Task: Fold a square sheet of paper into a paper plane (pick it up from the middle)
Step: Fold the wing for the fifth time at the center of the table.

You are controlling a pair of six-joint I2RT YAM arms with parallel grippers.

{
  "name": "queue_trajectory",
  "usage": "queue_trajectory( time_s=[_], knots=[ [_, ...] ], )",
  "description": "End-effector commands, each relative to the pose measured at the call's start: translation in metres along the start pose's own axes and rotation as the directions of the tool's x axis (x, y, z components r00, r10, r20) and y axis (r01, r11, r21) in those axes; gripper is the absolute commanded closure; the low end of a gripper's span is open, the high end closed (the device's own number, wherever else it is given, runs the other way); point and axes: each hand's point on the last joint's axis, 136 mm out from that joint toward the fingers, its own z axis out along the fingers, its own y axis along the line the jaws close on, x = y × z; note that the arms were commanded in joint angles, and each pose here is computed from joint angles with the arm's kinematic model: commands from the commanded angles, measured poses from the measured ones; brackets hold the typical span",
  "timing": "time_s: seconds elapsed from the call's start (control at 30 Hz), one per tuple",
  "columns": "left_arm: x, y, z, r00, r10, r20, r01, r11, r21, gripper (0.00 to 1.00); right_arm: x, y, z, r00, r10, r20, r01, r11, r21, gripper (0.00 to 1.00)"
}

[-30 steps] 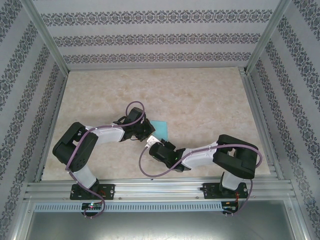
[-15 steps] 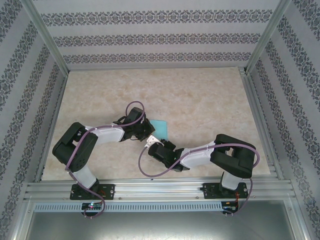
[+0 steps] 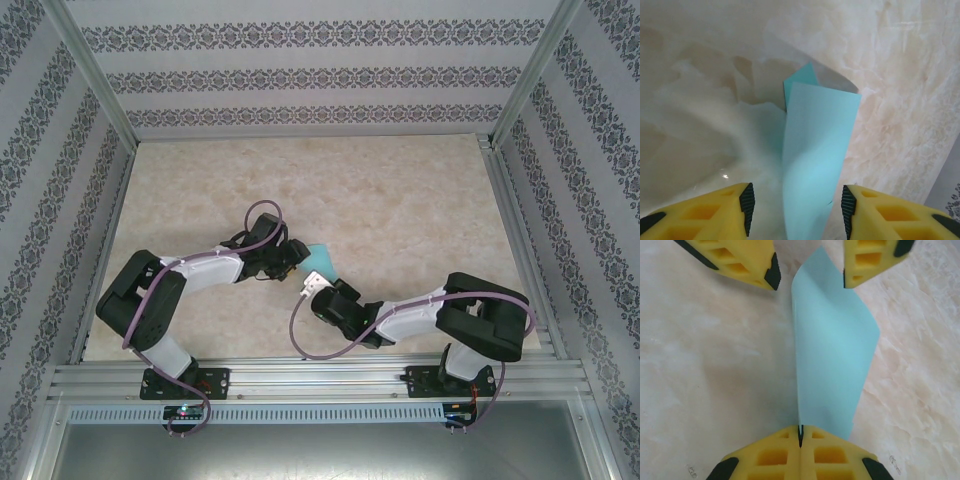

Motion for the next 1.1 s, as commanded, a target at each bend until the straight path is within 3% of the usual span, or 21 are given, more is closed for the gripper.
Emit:
queue_trajectory(
  time_s=[0.0,0.3,0.63,0.9,1.07],
  knots=[
    [-0.003,-0.010,0.003,0.999,0.020,-0.042,-0.019,1.000,0.023,0.46,-0.012,-0.001,-0.001,0.997,0.053,0.061,-0.051,0.998,-0.039,1.00],
    [-0.001,-0.011,0.015,0.994,0.025,-0.102,-0.025,1.000,0.006,0.53,-0.009,0.004,0.002,0.996,0.069,0.057,-0.066,0.996,-0.058,1.00],
    [-0.004,-0.008,0.010,0.994,0.048,-0.102,-0.052,0.998,-0.033,0.90,-0.002,0.002,0.004,0.997,0.067,0.031,-0.065,0.997,-0.041,0.92],
    [-0.003,-0.012,0.009,0.993,0.053,-0.108,-0.056,0.998,-0.030,0.94,0.000,-0.001,0.010,0.999,0.050,0.007,-0.050,0.999,-0.002,0.85],
    [-0.002,-0.009,0.010,0.992,0.047,-0.114,-0.051,0.998,-0.030,0.94,-0.004,-0.002,0.012,0.999,0.052,0.012,-0.052,0.999,0.014,0.87]
  ],
)
